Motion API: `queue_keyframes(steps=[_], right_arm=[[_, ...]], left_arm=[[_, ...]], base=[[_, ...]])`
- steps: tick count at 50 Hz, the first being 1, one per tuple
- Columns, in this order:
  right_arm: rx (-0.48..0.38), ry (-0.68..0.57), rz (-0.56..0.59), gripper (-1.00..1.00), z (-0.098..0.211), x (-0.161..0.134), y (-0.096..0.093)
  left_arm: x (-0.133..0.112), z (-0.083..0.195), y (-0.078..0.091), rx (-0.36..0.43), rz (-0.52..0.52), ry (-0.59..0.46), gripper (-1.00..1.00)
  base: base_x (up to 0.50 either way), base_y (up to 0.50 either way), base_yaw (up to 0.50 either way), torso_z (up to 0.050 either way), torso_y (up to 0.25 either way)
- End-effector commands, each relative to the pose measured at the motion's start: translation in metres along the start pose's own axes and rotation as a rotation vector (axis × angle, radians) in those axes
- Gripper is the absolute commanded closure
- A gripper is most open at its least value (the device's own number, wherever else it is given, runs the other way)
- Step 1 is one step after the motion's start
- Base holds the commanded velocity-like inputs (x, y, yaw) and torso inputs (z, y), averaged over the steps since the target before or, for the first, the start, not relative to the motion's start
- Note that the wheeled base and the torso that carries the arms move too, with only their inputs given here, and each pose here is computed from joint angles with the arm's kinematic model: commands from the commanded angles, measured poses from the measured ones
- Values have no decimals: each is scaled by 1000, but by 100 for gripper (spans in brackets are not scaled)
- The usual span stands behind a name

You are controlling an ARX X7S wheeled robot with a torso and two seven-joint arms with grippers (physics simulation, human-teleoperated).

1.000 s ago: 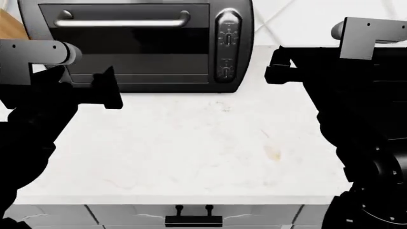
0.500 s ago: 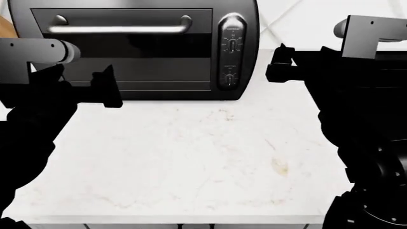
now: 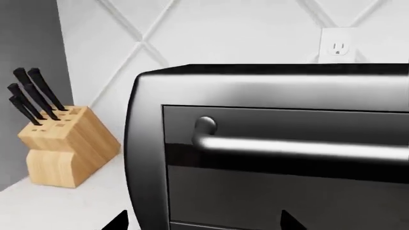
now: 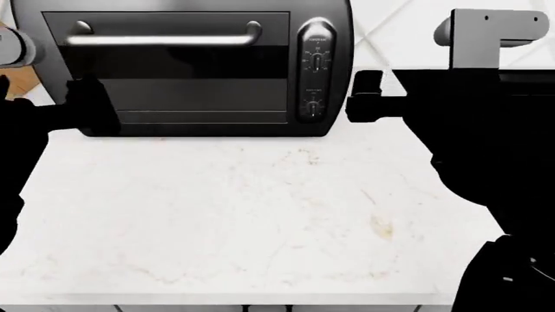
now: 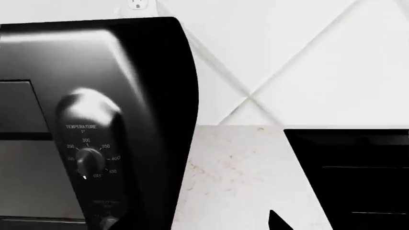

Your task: Turn on the toaster oven by setting the timer.

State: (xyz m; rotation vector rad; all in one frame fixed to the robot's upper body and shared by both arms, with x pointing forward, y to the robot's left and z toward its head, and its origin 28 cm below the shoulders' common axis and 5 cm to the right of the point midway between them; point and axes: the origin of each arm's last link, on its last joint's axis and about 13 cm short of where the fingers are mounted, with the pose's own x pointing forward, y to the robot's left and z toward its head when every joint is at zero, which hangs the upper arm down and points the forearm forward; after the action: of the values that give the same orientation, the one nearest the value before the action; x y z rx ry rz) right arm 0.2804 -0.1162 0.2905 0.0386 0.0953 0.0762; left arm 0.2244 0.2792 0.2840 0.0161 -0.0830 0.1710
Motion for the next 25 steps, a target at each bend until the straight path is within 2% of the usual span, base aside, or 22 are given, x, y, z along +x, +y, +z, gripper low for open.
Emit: queue_keyframes(steps=[1,6,10,16,25], right_arm=[[22,171,1,-100,4,-17,13],[15,246,57,-100,1,-25,26],[15,277,56,-100,-3,-26,32],[57,263,0,-100,-8,-26,42],[41,198,-13,-100,-13,-23,56]], left_arm=[[-20,12,10,32,164,-47,-100],[-22,11,14,29,207,-36,-100],[-24,11,15,23,232,-40,-100],[-22,10,15,11,243,-43,-100],[-20,11,15,1,239,-52,-100]], base=[[0,0,0,0,0],[0,0,0,0,0],[0,0,0,0,0],[0,0,0,0,0],[0,0,0,0,0]])
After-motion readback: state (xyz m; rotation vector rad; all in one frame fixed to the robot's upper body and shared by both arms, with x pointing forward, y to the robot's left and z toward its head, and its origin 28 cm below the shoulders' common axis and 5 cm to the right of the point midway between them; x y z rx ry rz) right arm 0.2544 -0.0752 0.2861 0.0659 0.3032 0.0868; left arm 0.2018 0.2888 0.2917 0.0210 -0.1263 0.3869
